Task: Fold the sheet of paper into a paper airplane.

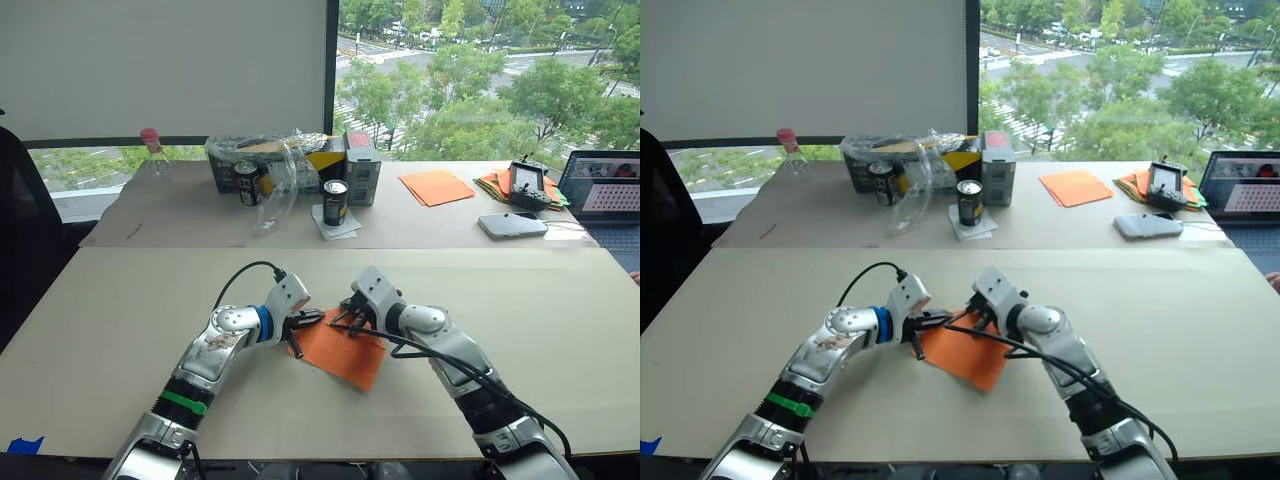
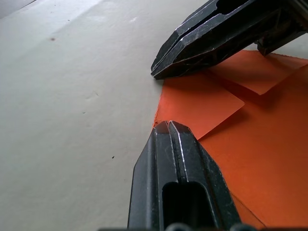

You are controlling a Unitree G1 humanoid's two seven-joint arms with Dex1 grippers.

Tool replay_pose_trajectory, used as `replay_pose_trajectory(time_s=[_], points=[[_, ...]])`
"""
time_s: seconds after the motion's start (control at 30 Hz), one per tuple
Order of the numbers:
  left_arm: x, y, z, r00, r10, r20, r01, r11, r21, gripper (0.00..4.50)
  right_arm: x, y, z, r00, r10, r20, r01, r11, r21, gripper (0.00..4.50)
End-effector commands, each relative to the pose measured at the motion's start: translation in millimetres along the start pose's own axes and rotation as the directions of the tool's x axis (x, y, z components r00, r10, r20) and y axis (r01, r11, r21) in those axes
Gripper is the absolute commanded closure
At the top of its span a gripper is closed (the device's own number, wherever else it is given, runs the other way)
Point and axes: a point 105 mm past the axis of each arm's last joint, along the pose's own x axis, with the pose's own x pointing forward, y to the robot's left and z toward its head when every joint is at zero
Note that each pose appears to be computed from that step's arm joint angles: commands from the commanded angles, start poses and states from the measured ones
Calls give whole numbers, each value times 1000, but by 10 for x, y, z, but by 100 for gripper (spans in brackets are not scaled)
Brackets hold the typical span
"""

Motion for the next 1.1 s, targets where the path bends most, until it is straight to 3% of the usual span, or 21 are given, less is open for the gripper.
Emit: replay_pose_trajectory(time_s=[0.03, 0.17, 0.3, 0.6, 0.7, 0.9, 1.1], points=[[-18, -28, -214, 997, -10, -76, 9, 1000, -11, 449, -113, -150, -197, 996, -70, -62, 73, 996, 46, 450], [-14, -23, -222, 997, -11, -75, 10, 1000, -12, 449, -137, -219, -220, 993, -100, -57, 104, 992, 70, 450], [12, -23, -184, 998, -15, -62, 14, 1000, -16, 449, -155, -253, -37, 993, -114, 31, 111, 991, 79, 450], [22, -45, -103, 999, -43, -32, 43, 999, -6, 449, -253, 8, 293, 987, 20, 158, -22, 1000, 9, 450], [26, -42, -92, 998, -47, -31, 46, 999, -3, 449, -209, 143, 249, 988, 74, 136, -76, 997, 9, 450], [28, -42, -89, 998, -47, -29, 47, 999, -2, 449, -59, 200, 27, 998, 41, 52, -44, 997, 60, 450], [-150, 224, -206, 994, 67, -89, -69, 997, -20, 449, -19, 225, -165, 998, 54, -35, -51, 996, 73, 450]])
